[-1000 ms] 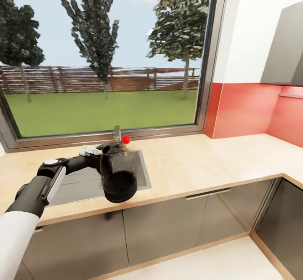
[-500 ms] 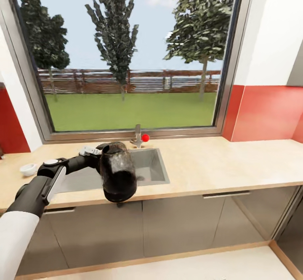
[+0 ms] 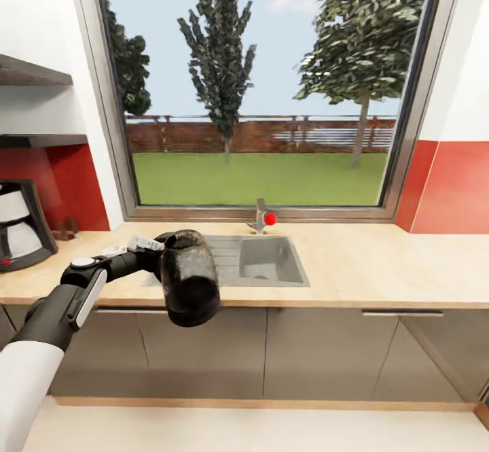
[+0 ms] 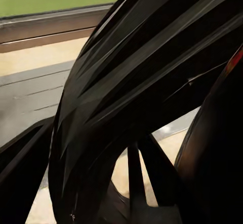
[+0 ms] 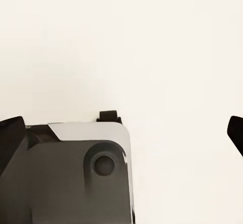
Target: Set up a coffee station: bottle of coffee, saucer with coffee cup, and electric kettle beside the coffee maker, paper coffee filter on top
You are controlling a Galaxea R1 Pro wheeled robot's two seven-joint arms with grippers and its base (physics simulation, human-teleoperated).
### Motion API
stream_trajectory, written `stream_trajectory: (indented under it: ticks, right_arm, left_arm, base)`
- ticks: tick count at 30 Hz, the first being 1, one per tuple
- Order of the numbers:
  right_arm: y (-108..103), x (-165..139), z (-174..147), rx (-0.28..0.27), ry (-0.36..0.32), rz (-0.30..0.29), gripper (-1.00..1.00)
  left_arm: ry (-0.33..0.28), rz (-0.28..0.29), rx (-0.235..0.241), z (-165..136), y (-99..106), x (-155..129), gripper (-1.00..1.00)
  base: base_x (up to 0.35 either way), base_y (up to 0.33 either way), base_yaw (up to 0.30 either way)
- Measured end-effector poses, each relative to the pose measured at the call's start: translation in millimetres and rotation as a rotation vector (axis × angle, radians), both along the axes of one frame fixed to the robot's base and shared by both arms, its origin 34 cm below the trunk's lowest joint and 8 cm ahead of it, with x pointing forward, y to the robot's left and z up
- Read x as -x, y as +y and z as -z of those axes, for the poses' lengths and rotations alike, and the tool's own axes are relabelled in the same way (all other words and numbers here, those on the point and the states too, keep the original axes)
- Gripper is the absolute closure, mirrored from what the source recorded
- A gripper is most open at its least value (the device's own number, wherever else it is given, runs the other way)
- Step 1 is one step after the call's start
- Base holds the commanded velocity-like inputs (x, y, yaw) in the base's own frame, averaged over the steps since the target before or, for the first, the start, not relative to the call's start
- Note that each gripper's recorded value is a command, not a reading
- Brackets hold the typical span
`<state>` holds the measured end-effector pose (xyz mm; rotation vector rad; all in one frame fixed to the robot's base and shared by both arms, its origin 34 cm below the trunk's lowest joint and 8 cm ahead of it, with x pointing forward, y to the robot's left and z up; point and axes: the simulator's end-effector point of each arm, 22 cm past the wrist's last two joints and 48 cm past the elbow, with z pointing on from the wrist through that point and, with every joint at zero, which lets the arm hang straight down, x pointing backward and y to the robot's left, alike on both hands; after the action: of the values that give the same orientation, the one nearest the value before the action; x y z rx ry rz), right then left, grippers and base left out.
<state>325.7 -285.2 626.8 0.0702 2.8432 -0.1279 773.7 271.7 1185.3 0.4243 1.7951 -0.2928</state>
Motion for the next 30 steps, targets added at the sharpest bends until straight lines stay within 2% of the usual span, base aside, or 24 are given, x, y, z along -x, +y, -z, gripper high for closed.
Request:
stream_trajectory:
  ticks: [21,27,30]
  right_arm:
    - [0,-4,-2,0.000,-0.011,0.000,-1.00]
    - [0,-5,-3,0.000,-0.014,0.000,-1.00]
    - [0,-5,-3,0.000,-0.015,0.000,-1.00]
  left_arm:
    - [-0.008,-0.015,-0.002,-5,5,1,1.00]
    - [-0.016,-0.050,-0.019,-8,22,0,1.00]
    - [-0.025,-0.070,-0.006,-13,32,0,1.00]
  base:
    - [-0.002,0.001,0.267]
    - [0.000,0.000,0.268]
    - [0.000,0.000,0.268]
